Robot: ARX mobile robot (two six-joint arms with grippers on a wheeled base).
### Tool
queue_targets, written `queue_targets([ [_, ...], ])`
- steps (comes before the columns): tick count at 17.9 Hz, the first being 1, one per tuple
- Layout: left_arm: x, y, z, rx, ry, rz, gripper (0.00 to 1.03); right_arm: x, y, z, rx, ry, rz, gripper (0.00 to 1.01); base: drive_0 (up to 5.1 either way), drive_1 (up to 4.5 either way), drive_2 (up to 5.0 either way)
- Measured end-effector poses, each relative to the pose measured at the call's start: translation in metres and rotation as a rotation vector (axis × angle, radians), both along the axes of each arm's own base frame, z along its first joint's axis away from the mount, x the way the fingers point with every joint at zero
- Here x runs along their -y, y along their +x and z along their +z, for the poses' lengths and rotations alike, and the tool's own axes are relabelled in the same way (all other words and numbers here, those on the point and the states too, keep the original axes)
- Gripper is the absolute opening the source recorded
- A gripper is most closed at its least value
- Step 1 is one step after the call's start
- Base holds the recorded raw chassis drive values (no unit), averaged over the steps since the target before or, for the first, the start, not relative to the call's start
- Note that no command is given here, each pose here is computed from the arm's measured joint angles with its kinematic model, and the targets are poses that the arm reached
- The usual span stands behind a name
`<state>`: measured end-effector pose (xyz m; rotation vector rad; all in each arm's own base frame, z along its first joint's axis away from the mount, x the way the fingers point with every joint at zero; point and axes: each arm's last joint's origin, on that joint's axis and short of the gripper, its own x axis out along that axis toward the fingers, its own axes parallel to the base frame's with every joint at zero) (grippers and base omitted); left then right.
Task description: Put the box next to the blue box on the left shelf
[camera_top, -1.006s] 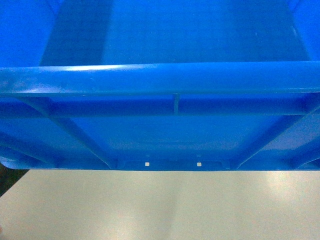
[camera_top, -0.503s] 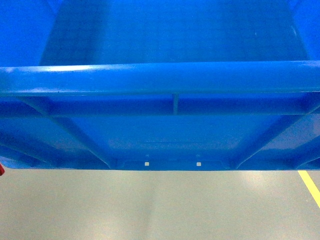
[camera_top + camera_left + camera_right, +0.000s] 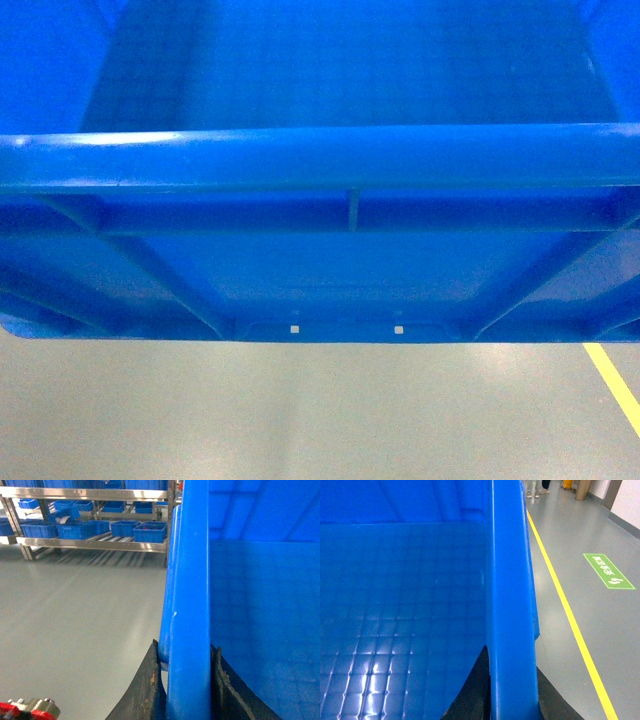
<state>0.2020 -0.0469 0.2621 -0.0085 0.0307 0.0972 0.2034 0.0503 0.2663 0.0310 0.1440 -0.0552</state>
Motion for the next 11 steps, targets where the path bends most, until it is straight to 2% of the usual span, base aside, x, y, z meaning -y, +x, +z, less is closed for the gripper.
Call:
queue_targets([
  [11, 0.0001, 0.0001, 0.0001, 0.002, 0.0, 0.0, 0.17, 0.0, 0.0, -0.0002, -0.001, 0.0, 0.001, 0.08, -1.6, -1.61, -1.6],
])
